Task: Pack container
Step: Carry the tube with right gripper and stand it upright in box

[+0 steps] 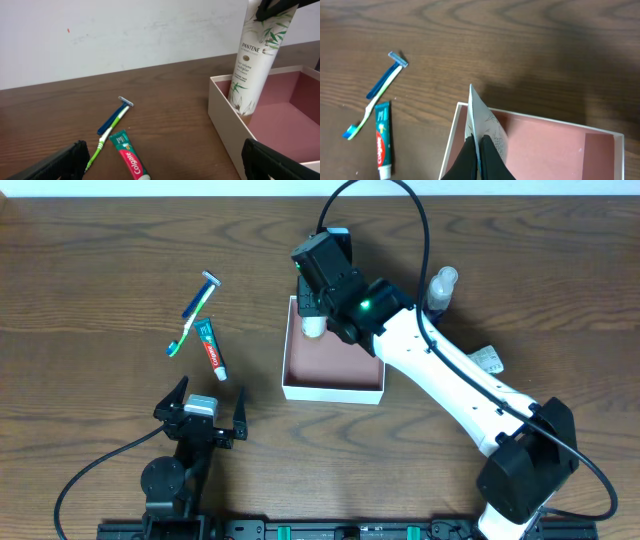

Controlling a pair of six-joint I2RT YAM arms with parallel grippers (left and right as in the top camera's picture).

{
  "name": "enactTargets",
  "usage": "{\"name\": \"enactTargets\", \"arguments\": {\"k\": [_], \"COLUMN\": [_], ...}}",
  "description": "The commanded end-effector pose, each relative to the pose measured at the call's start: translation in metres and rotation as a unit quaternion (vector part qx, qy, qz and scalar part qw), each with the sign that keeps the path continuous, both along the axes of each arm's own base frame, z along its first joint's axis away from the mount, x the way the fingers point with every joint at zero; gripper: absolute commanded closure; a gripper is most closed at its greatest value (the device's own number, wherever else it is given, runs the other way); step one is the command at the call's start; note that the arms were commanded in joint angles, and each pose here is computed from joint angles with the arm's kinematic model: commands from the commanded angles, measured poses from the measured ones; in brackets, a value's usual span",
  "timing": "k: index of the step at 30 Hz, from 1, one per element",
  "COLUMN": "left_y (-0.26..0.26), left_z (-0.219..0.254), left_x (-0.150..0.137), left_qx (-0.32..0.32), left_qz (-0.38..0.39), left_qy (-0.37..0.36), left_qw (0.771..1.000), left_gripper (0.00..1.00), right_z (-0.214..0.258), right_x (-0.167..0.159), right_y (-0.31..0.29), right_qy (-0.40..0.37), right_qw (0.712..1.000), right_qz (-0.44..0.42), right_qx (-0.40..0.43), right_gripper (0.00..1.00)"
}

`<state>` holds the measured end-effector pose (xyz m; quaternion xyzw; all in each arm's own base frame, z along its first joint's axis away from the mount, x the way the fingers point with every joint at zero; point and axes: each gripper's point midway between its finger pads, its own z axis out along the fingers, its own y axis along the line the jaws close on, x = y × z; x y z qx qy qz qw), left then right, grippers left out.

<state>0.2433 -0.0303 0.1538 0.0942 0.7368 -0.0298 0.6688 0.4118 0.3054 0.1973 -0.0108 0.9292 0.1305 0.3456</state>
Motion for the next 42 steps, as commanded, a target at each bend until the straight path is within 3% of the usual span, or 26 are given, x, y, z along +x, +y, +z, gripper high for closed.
{"name": "enactTargets", "arguments": {"k": [1,18,40,42], "left_y": [-0.004,-0.004,-0.004,-0.004], "left_z": [-0.016,-0.016,-0.016,-0.016], "left_x": [-0.001,-0.001,-0.001,-0.001], "left_qx": [0.007,0.007,0.006,0.007], "left_qz": [-0.013,-0.013,-0.013,-0.013], "left_qy": [0.023,0.023,0.023,0.023], "left_qw": [1.000,1.000,1.000,1.000], "left_gripper": [0.02,0.02,0.02,0.02], "right_z": [0.022,0.024,-0.013,-0.015], "right_x": [0.004,0.000,0.017,0.018], "right_y": [0.002,0.013,0.012,0.013], "right_qy": [-0.036,-0.056,-0.055,-0.055], "right_qw": [0.999,0.996,0.994,0.994], "right_qz": [-0.033,-0.067,-0.093,-0.093], "right_qx": [0.014,0.022,-0.010,-0.011], "right_gripper": [0.98,0.98,0.98,0.79]}}
